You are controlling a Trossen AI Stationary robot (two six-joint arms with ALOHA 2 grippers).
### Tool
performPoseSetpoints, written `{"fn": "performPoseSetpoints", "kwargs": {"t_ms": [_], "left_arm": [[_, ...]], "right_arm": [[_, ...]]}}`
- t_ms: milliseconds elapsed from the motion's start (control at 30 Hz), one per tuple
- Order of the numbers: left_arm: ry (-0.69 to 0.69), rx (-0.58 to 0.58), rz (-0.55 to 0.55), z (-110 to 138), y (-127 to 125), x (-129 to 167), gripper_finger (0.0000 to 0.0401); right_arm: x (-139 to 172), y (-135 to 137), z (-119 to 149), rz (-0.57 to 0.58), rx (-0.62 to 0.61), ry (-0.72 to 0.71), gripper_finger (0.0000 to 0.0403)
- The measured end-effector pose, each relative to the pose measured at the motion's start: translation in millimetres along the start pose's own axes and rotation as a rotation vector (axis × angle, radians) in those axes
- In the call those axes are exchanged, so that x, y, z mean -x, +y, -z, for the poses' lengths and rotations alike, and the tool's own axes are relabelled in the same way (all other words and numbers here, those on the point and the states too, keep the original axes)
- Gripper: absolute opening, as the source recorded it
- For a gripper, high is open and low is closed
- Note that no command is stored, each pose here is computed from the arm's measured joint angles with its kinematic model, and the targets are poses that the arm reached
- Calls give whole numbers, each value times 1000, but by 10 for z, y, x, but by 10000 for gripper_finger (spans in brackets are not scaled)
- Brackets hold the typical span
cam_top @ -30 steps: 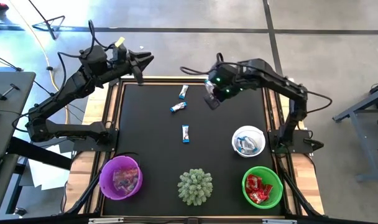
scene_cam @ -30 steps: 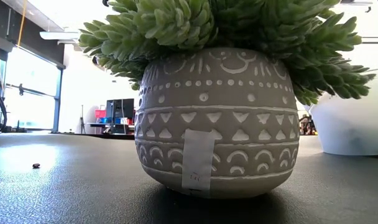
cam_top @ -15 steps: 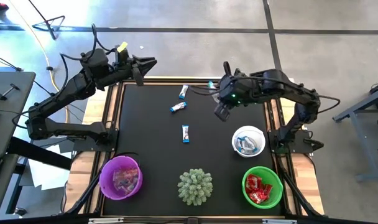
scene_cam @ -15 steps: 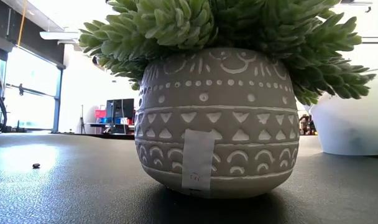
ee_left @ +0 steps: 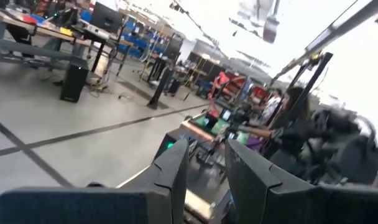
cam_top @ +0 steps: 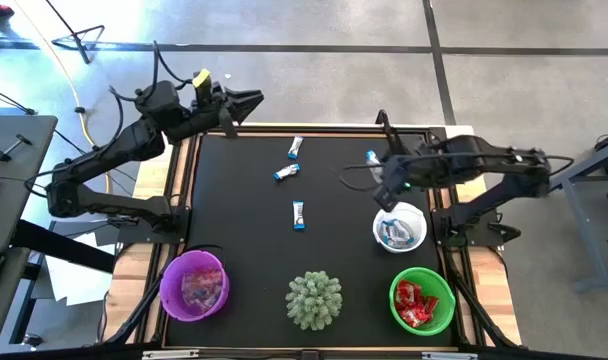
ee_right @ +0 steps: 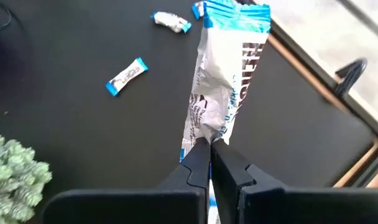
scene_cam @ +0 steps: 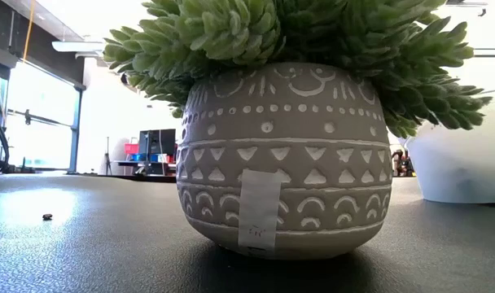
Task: Sort candy
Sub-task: Put the white candy wrapper into the white bucket
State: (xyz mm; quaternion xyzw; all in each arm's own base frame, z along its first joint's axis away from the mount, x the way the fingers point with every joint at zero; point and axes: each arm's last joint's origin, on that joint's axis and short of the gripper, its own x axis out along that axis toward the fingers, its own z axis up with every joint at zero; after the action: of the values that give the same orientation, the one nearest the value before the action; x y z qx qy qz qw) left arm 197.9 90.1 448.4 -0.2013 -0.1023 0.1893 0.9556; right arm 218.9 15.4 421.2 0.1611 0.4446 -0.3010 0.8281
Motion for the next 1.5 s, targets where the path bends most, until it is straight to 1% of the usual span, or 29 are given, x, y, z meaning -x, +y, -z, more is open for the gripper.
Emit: {"fn": "performPoseSetpoints", "kwargs": {"t_ms": [200, 367, 500, 667, 867, 1033, 1133, 1267, 1400, 1500], "left_arm": [[-37, 70, 19, 22, 12, -140, 90], [-59, 174, 35, 59, 31, -267, 90], [-69, 231, 52, 95, 29, -352, 90], [-62, 257, 83, 163, -23, -432, 90], [-31, 276, 119, 247, -124, -470, 90], [-15, 279, 143, 281, -194, -465, 90], [-12, 258, 151, 296, -227, -461, 90], [-25, 235, 132, 313, -266, -455, 90], [-31, 221, 122, 325, -291, -451, 90], [-45, 223, 99, 324, -291, -451, 90]], "right_arm": [[4, -105, 340, -41, -64, 0, 2], [1, -193, 542, -141, -116, -5, 2], [-12, -273, 683, -205, -147, 25, 2], [-89, -436, 929, -195, -109, 100, 2], [-305, -536, 1214, -248, -177, 224, 2], [-513, -585, 1406, -227, -228, 280, 3], [-602, -605, 1499, -230, -239, 328, 16], [-694, -590, 1566, -259, -251, 362, 53], [-738, -560, 1572, -283, -249, 352, 96], [-740, -552, 1563, -297, -222, 340, 118]]}}
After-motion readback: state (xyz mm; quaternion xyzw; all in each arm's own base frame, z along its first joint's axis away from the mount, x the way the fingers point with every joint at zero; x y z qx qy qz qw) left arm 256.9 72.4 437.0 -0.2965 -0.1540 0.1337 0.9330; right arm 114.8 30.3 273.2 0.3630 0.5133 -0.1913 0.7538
